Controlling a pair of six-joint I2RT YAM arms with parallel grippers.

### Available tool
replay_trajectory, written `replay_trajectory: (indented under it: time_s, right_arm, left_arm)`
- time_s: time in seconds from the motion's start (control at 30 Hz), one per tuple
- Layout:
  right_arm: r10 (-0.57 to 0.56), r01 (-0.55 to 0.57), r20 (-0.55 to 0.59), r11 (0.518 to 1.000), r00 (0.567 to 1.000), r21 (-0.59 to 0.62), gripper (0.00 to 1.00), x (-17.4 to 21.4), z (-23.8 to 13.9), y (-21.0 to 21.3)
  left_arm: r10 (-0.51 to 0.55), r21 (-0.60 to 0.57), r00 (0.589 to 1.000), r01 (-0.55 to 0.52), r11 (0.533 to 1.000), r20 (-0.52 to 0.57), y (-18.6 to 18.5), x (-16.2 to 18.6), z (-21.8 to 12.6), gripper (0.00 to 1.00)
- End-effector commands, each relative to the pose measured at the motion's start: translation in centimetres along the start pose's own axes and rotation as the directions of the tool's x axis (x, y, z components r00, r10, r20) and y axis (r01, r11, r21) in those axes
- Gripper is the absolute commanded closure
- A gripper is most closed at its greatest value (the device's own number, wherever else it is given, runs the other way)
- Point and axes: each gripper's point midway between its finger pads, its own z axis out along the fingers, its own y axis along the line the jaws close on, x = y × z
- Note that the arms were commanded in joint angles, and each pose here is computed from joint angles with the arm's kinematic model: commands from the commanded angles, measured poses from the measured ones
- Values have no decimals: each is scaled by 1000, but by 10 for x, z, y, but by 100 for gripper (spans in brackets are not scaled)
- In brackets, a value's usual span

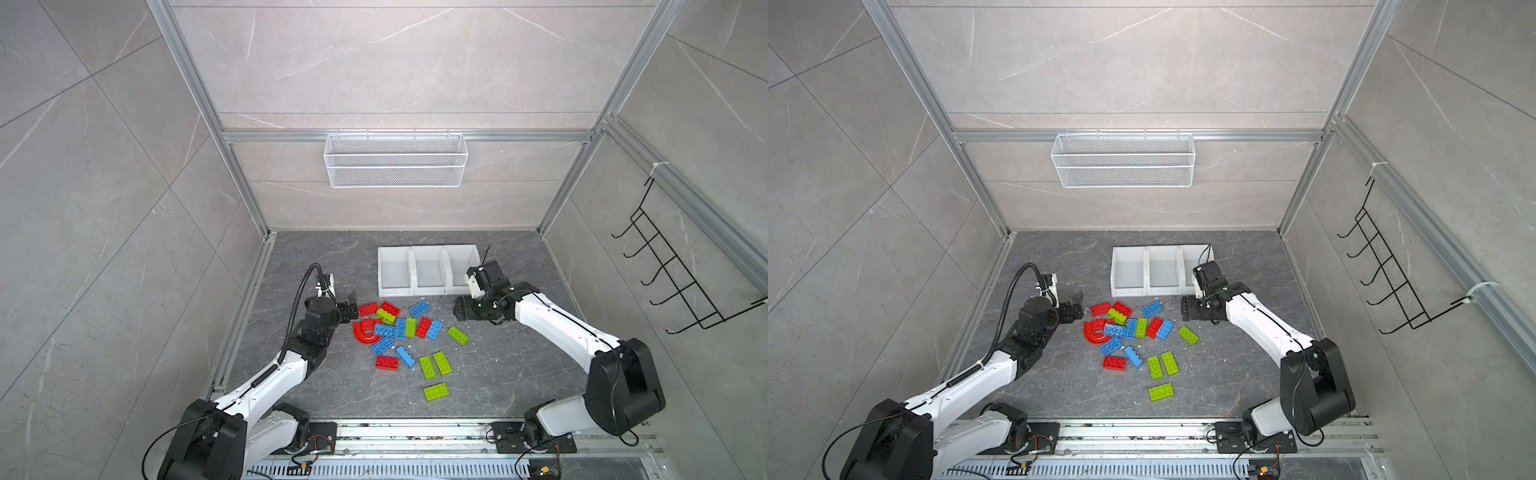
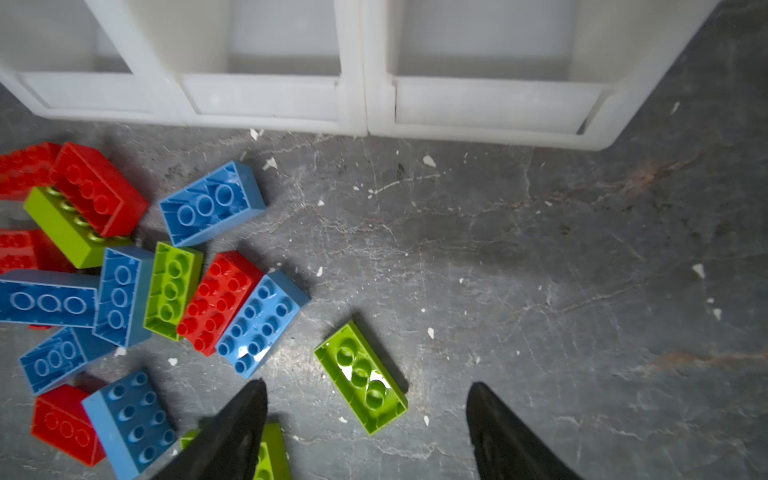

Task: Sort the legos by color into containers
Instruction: 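Move the right gripper down over the lime-green brick nearest the robot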

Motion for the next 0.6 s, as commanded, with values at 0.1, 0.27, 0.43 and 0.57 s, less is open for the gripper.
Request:
replay_trajectory:
  time_s: [0.1, 0.27, 0.43, 0.57]
  right_arm:
    - [-84, 86, -123, 996, 989, 10, 22, 17, 24, 10]
    - [-135, 144, -202, 989, 970, 29, 22, 31, 39, 10]
    - [-159, 182, -265, 981, 951, 65, 21, 37, 51, 1]
    - [-166, 193, -303, 979, 938, 61, 21, 43, 59, 0]
  left_arm:
    - [-32, -4, 998, 32, 999, 62, 1, -15, -2, 0]
    - [-27, -17, 998, 29, 999, 59, 3, -13, -1, 0]
    - [-19, -18, 998, 20, 1000, 57, 4, -12, -1, 0]
    - [-23, -7, 998, 23, 1000, 53, 1, -13, 0, 0]
